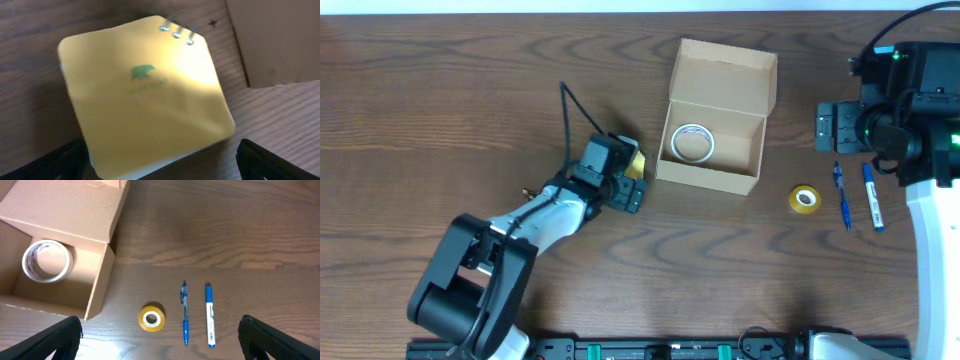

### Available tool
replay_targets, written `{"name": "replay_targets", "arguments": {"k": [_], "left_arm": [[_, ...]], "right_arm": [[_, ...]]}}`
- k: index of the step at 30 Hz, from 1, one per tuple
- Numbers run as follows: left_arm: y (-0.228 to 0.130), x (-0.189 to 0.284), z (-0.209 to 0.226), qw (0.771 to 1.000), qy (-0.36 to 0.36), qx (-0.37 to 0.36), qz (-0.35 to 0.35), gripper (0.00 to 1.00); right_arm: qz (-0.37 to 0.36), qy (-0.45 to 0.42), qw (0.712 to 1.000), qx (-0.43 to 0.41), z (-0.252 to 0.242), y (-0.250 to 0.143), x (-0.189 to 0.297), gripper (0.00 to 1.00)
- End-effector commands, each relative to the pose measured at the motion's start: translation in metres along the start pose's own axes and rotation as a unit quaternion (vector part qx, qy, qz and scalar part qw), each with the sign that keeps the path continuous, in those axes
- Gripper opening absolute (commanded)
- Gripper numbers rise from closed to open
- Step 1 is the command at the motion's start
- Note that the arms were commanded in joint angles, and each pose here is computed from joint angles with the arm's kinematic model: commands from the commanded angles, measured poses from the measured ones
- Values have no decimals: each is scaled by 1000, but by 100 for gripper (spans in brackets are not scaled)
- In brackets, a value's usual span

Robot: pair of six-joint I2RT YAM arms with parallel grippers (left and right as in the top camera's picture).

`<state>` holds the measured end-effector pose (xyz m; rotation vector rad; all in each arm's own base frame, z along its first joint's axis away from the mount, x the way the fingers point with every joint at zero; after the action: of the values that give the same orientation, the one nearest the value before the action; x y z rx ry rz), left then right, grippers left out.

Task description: Pack container

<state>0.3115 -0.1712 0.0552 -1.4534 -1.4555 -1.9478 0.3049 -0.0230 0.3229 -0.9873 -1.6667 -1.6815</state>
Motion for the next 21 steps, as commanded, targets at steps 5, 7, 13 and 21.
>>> {"name": "replay_targets", "arguments": {"k": [5,7,13,21], "left_arm": [[-2,-3,5,999,34,-1,3,95],[-2,-3,7,999,44,8,2,96],[-1,-3,8,999,48,13,0,96],[3,-3,9,995,50,82,-15,96]], "right_arm": [[-7,3,1000,7,3,4,3,99],[-7,3,1000,8,3,4,3,99],[-7,3,1000,7,3,4,3,99],[-6,3,1000,7,3,4,3,99]]}}
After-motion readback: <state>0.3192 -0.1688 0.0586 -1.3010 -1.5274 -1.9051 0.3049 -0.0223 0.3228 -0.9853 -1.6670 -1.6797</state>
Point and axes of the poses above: each gripper's point midway between its finger pads, its own x axis back along the fingers, its own z axis along the line the jaws close on, y = z × x, the point moved 6 cm from there along x, back along the fingers, and after that the axes turned 7 degrees about -x, right-handed, at the moved point
